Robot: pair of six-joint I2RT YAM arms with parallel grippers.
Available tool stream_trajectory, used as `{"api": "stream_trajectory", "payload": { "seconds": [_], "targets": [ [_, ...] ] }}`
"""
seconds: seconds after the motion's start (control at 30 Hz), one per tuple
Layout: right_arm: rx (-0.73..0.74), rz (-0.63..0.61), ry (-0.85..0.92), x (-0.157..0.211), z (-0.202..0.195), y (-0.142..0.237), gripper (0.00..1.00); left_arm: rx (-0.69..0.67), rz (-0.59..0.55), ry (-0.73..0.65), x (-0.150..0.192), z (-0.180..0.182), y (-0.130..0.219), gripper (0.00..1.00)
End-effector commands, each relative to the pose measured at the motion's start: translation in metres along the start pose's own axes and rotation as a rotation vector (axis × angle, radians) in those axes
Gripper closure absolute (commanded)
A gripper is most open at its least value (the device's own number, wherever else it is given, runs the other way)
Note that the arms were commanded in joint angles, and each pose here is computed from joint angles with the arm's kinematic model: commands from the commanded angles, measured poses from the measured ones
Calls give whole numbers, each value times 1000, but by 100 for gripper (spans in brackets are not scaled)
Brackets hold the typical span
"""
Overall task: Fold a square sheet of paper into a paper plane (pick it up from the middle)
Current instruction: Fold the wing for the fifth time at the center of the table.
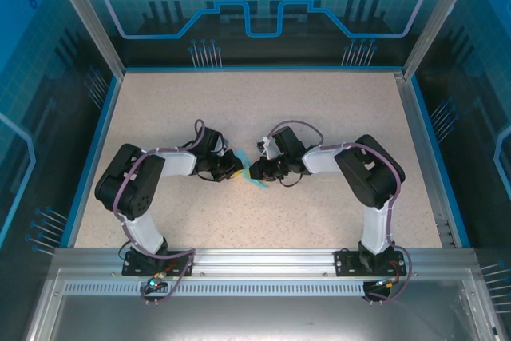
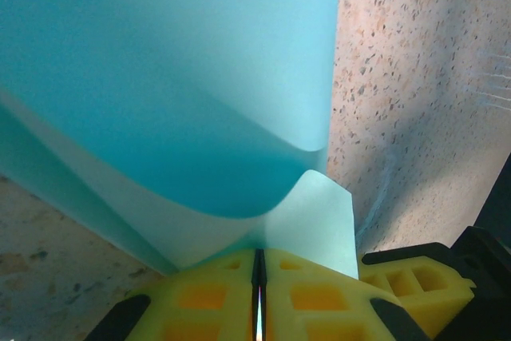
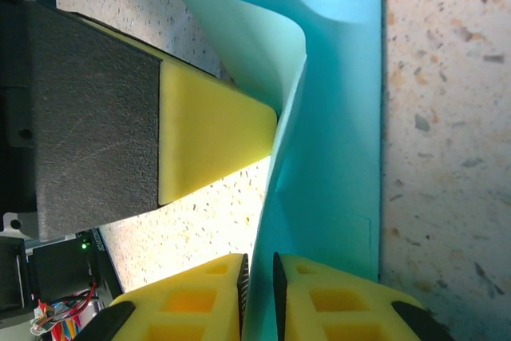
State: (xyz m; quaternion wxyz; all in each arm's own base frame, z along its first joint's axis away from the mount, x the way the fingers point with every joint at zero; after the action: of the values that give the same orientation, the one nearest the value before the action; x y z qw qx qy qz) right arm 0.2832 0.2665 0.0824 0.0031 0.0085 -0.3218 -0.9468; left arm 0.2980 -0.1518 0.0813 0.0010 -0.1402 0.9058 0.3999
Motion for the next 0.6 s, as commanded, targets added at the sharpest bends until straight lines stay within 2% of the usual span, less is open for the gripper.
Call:
{"api": "stream_trajectory", "payload": {
  "seconds": [0.0, 0.23, 0.57],
  "targets": [
    [8, 8, -22, 0, 4, 9, 82, -17, -3, -16, -1, -2, 2, 88],
    [46, 37, -66, 5, -10, 4, 89, 22, -4, -34, -2, -10, 7, 88],
    [123, 76, -88, 9, -25, -9, 90, 110, -1, -79, -1, -27, 19, 84]
  ]
}}
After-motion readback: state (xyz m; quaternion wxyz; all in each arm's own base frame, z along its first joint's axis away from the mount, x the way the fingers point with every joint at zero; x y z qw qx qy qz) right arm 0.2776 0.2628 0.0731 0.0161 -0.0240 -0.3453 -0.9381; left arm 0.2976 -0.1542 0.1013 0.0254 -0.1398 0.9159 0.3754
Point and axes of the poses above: each hand's point on the last joint's axis, 136 mm out from that joint toward the fingers, its own y axis back along the fingers, its own z axis along the line the jaws close on, x = y × z, the point moved 9 cm from there along y, back along the fingers, and after that the axes turned 12 degrees about -y, right-handed, at the moved point
